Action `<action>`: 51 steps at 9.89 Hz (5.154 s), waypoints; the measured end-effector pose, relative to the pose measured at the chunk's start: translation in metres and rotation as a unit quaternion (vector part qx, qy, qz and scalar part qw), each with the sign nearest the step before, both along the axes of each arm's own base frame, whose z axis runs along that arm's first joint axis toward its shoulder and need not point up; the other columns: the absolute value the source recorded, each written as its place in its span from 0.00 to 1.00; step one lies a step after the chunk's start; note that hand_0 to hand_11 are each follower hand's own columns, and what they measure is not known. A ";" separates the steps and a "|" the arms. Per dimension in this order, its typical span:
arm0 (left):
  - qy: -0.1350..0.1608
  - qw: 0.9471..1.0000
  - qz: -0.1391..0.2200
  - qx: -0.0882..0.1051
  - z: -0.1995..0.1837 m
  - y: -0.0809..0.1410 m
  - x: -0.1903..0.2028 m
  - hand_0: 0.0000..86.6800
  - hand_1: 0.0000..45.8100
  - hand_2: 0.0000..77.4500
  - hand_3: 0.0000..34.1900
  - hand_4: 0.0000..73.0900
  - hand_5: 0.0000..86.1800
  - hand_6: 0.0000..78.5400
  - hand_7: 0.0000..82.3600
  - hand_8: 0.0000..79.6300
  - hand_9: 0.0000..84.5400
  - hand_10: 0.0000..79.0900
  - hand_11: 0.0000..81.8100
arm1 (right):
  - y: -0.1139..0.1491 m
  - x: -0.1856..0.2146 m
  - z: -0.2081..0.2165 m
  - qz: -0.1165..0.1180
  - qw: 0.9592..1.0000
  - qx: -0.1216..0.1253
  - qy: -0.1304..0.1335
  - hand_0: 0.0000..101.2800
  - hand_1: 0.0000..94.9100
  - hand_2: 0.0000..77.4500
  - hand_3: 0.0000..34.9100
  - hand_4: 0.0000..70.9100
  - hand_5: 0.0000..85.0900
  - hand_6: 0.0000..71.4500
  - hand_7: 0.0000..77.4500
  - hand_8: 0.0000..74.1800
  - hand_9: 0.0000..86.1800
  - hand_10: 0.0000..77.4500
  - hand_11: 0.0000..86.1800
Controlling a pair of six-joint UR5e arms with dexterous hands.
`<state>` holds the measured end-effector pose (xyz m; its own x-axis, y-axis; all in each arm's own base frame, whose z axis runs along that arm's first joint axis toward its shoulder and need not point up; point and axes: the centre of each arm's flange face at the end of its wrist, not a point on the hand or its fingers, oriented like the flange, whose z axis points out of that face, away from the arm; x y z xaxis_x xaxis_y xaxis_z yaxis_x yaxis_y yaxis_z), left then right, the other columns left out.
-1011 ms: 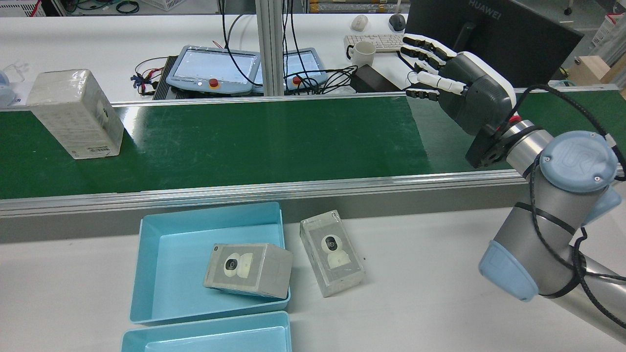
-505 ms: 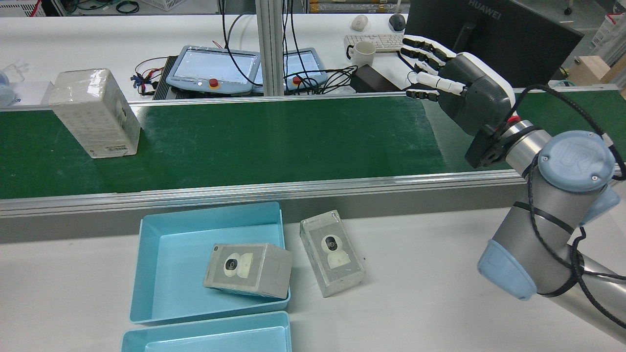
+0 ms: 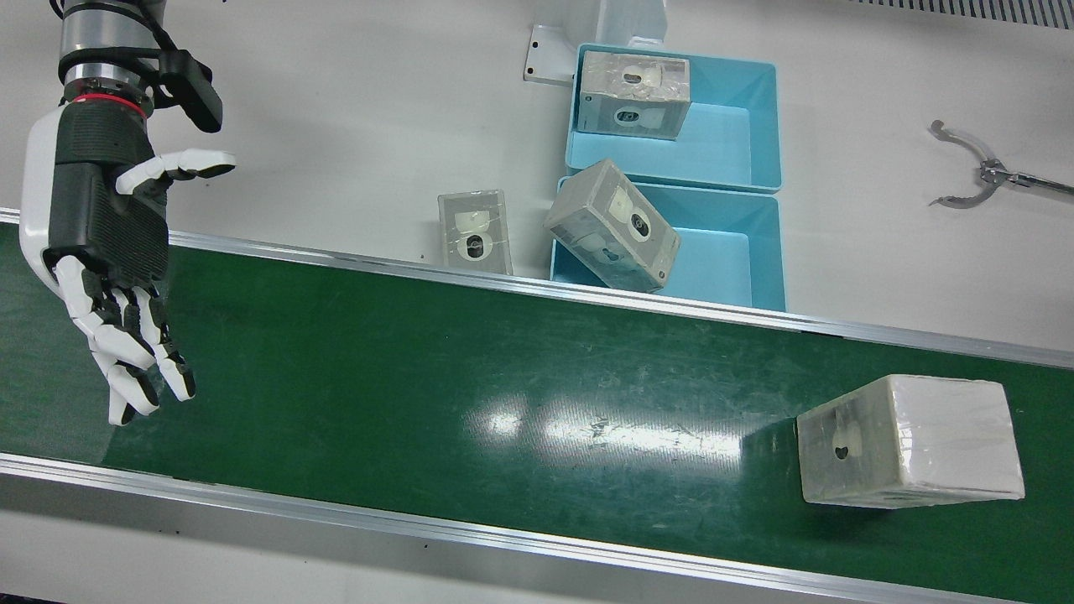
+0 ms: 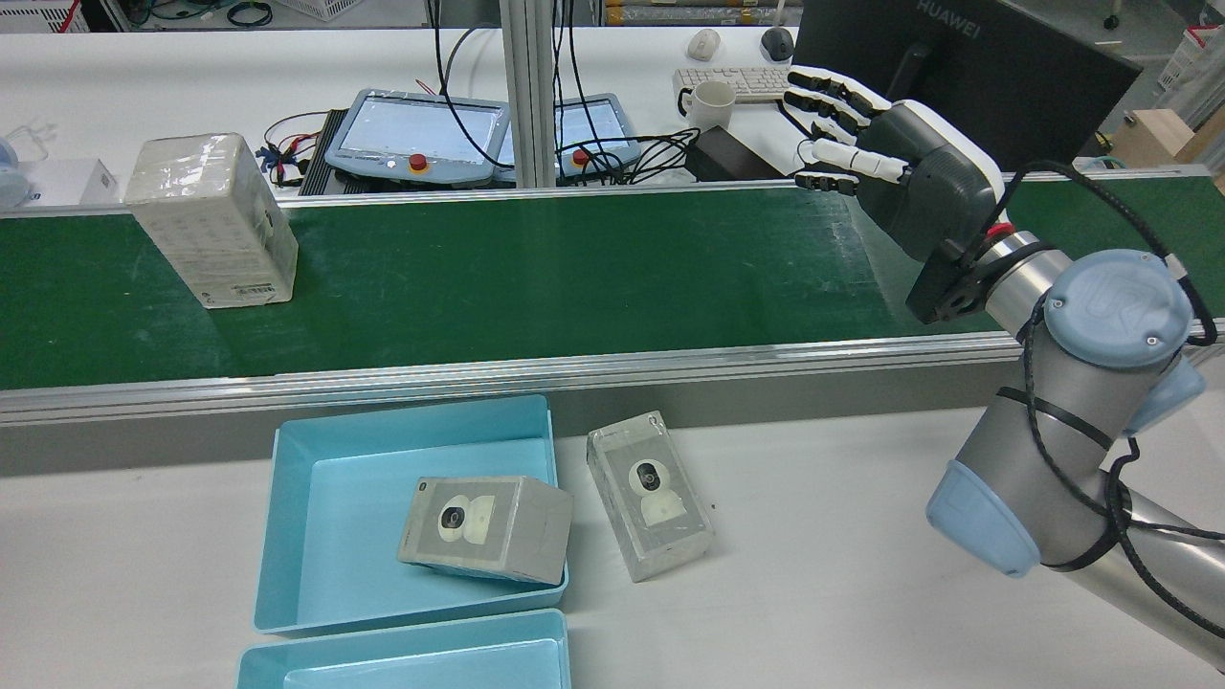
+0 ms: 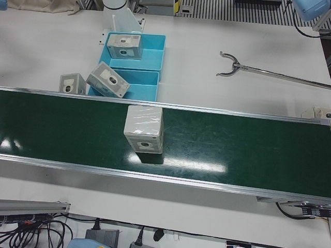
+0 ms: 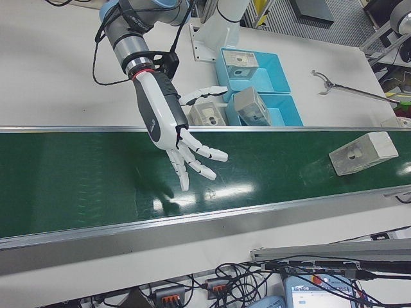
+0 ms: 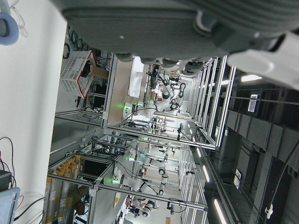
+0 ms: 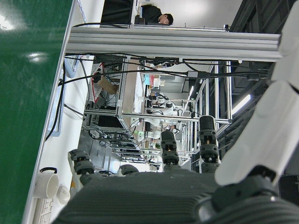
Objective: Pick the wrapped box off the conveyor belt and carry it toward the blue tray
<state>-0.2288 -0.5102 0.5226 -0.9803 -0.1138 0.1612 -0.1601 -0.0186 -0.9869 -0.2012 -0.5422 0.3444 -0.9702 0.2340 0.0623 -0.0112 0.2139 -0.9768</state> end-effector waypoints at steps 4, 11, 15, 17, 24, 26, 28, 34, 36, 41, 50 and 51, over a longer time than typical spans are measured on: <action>0.000 1.000 0.000 0.000 0.000 0.000 0.000 0.00 0.00 0.01 0.00 0.00 0.01 0.00 0.01 0.01 0.00 0.00 0.00 | -0.010 -0.009 -0.011 -0.002 1.000 0.004 -0.002 0.38 0.07 0.19 0.88 0.23 0.24 0.00 0.20 0.00 0.02 0.08 0.11; 0.000 1.000 0.000 0.000 0.000 0.000 0.000 0.00 0.00 0.01 0.00 0.00 0.01 0.00 0.01 0.01 0.00 0.00 0.00 | -0.014 -0.012 -0.016 -0.005 1.000 0.007 -0.002 0.38 0.07 0.19 0.86 0.25 0.24 0.00 0.20 0.00 0.02 0.08 0.11; 0.000 1.000 0.000 0.000 0.000 0.000 0.000 0.00 0.00 0.01 0.00 0.00 0.01 0.00 0.01 0.01 0.00 0.01 0.00 | -0.015 -0.010 -0.014 -0.004 1.000 0.006 -0.002 0.38 0.07 0.19 0.86 0.22 0.23 0.00 0.20 0.00 0.02 0.08 0.11; 0.000 1.000 0.000 0.000 0.000 0.000 0.000 0.00 0.00 0.01 0.00 0.00 0.01 0.00 0.01 0.01 0.00 0.01 0.00 | -0.015 -0.010 -0.014 -0.004 1.000 0.005 -0.002 0.38 0.07 0.19 0.86 0.22 0.24 0.00 0.20 0.00 0.02 0.08 0.11; 0.000 1.000 0.000 0.000 0.000 0.000 0.000 0.00 0.00 0.01 0.00 0.00 0.01 0.00 0.01 0.00 0.01 0.00 0.00 | -0.019 -0.016 -0.011 -0.006 1.000 0.001 0.001 0.38 0.07 0.19 0.86 0.20 0.23 0.00 0.19 0.00 0.02 0.08 0.11; 0.000 1.000 0.000 0.000 0.000 0.000 0.000 0.00 0.00 0.01 0.00 0.00 0.01 0.00 0.01 0.01 0.00 0.00 0.00 | -0.020 -0.017 -0.010 -0.007 1.000 -0.001 0.002 0.38 0.07 0.19 0.86 0.20 0.23 0.00 0.19 0.00 0.02 0.08 0.12; 0.000 1.000 0.000 0.000 0.000 0.000 0.000 0.00 0.00 0.01 0.00 0.00 0.01 0.00 0.01 0.01 0.01 0.00 0.00 | -0.022 -0.019 -0.010 -0.008 1.000 -0.002 0.001 0.38 0.07 0.19 0.86 0.18 0.22 0.00 0.18 0.00 0.01 0.08 0.12; 0.000 1.000 0.000 0.000 0.000 0.000 0.000 0.00 0.00 0.01 0.00 0.00 0.01 0.00 0.01 0.01 0.00 0.01 0.00 | -0.032 -0.031 -0.008 -0.018 1.000 0.018 -0.003 0.37 0.07 0.18 0.86 0.13 0.19 0.00 0.15 0.00 0.01 0.08 0.10; 0.000 1.000 0.000 0.000 0.000 0.000 0.000 0.00 0.00 0.01 0.00 0.00 0.01 0.00 0.01 0.01 0.00 0.01 0.00 | -0.039 -0.038 0.000 -0.022 0.999 0.026 0.000 0.38 0.09 0.18 0.86 0.08 0.15 0.00 0.13 0.00 0.01 0.06 0.10; 0.000 1.000 0.000 0.000 0.000 0.000 0.000 0.00 0.00 0.01 0.00 0.00 0.01 0.00 0.01 0.01 0.00 0.00 0.00 | -0.043 -0.048 -0.007 -0.020 0.999 0.043 0.024 0.39 0.03 0.09 0.86 0.06 0.07 0.00 0.10 0.04 0.02 0.02 0.04; 0.000 1.000 0.000 0.000 0.000 0.000 0.000 0.00 0.00 0.01 0.00 0.00 0.01 0.00 0.01 0.01 0.01 0.00 0.00 | -0.042 -0.058 -0.014 -0.022 0.998 0.050 0.037 0.43 0.01 0.02 0.86 0.12 0.01 0.00 0.15 0.11 0.01 0.00 0.02; 0.000 1.000 0.000 0.000 0.000 0.000 0.000 0.00 0.00 0.01 0.00 0.00 0.01 0.00 0.01 0.01 0.01 0.00 0.00 | -0.042 -0.058 -0.016 -0.022 0.998 0.051 0.038 0.43 0.02 0.02 0.86 0.12 0.01 0.00 0.15 0.11 0.01 0.00 0.02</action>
<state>-0.2288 -0.5102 0.5226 -0.9803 -0.1138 0.1612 -0.1601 -0.0186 -0.9869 -0.2596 -0.5841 0.3286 -0.9508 0.2650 0.1604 -0.0722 0.3141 -0.9467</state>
